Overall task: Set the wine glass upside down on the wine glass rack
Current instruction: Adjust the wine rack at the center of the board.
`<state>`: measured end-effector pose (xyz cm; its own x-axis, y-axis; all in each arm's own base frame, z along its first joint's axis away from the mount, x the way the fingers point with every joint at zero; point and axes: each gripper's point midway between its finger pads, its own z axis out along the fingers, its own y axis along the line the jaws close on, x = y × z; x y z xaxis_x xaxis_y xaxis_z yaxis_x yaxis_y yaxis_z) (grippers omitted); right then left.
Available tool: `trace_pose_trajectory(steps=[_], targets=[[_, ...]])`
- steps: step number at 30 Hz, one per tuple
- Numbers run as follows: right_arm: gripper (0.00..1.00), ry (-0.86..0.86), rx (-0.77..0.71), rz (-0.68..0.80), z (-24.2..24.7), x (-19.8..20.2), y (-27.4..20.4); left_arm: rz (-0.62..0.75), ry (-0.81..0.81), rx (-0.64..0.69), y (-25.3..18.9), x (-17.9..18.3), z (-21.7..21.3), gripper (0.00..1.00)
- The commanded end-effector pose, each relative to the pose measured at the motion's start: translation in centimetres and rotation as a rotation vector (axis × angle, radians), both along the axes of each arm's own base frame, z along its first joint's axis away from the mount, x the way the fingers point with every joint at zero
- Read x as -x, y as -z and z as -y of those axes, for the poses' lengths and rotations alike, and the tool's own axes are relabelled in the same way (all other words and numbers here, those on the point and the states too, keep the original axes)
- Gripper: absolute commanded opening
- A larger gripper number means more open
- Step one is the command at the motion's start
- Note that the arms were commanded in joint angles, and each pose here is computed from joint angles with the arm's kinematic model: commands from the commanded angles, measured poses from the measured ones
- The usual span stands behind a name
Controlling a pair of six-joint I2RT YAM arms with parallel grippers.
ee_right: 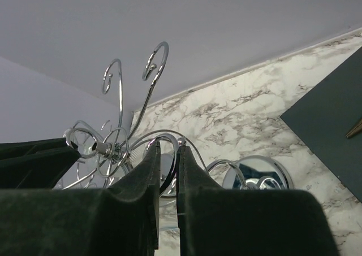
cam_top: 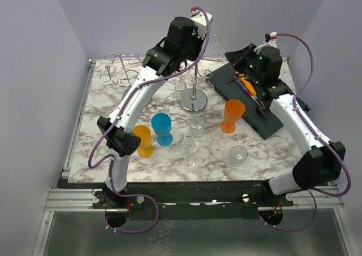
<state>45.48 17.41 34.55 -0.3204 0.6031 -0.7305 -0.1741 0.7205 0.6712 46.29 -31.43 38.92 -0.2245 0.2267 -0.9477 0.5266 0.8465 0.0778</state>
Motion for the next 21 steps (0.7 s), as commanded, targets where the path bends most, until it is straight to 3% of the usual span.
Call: trace_pose_trajectory(steps=[1, 21], targets=[[0.00, -0.255, 0.117, -0.315, -5.1, 6.4, 10.7, 0.087, -0.063, -0.026, -0.9, -3.1, -1.8, 0.17], [0.00, -0.328, 0.120, -0.393, -8.2, 11.8, 14.6, 0.165, 0.000, -0.060, -1.9, -3.3, -0.1, 0.13]])
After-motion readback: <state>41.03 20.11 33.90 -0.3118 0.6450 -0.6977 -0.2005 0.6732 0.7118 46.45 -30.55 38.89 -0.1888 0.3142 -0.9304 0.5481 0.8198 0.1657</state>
